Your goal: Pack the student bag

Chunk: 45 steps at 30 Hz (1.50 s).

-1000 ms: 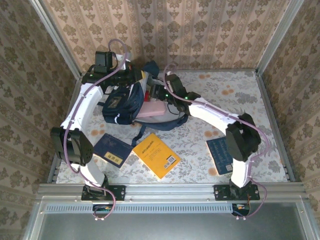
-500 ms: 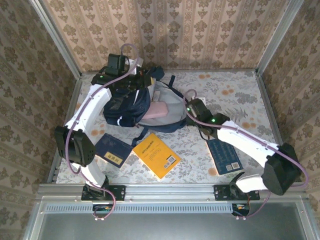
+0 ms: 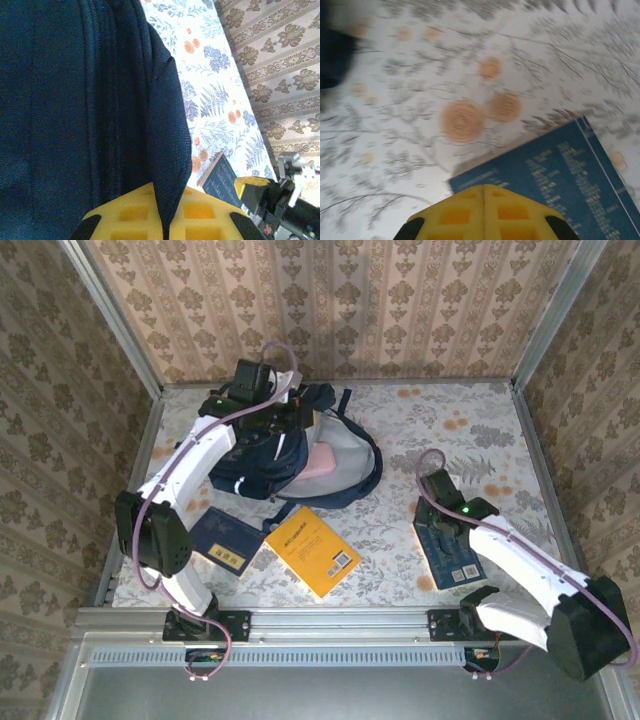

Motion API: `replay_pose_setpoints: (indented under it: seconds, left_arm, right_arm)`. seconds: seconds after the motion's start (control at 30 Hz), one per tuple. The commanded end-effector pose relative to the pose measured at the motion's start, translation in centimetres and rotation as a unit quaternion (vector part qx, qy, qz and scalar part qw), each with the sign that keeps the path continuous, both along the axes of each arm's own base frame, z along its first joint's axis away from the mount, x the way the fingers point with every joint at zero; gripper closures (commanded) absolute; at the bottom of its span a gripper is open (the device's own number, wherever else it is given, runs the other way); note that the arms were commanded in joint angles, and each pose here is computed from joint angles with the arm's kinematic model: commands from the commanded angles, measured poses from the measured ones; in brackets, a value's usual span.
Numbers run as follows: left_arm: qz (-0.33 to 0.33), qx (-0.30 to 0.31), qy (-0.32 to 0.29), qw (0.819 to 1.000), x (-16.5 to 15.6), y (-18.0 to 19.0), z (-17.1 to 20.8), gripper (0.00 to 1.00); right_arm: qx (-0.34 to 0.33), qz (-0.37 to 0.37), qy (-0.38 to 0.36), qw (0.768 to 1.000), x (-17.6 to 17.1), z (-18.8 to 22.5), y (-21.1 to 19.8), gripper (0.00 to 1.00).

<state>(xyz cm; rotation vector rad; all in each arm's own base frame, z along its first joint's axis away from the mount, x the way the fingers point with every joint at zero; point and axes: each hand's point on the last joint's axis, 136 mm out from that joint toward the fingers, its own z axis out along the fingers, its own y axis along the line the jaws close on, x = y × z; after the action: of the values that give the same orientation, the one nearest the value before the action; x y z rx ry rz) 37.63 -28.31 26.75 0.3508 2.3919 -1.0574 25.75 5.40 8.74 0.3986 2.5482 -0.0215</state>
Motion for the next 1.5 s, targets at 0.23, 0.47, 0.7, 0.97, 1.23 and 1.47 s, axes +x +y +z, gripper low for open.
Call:
replay_pose_setpoints:
  seconds: [0.23, 0.47, 0.7, 0.97, 1.23, 1.47]
  left_arm:
    - [-0.029, -0.005, -0.047, 0.998, -1.3, -0.8, 1.8, 1.00]
    - [-0.044, -0.016, -0.038, 0.998, -1.9, -1.2, 1.2, 1.00]
    - [-0.040, -0.020, -0.043, 0.998, -1.9, -0.6, 1.7, 1.00]
    - [-0.012, -0.083, -0.059, 0.995, -1.0, 1.7, 5.0, 1.00]
    - [0.004, -0.130, -0.063, 0.989, -0.3, 3.1, 6.6, 1.00]
    - [-0.001, -0.131, -0.039, 0.991, 0.1, 2.4, 5.1, 1.00]
  right_arm:
    - [0.033, -0.071, 0.089, 0.993, -1.7, -6.1, -0.4, 1.00]
    - [0.037, -0.027, 0.114, 0.992, 0.1, -7.1, 1.6, 1.00]
    - [0.060, 0.014, 0.111, 0.992, 2.9, -6.9, 4.1, 1.00]
    - [0.098, 0.044, 0.116, 0.987, 5.9, -7.5, 9.1, 1.00]
    - [0.130, 0.062, 0.122, 0.982, 8.6, -8.5, 13.8, 1.00]
    - [0.224, 0.098, 0.075, 0.967, 10.7, -5.9, 18.7, 1.00]
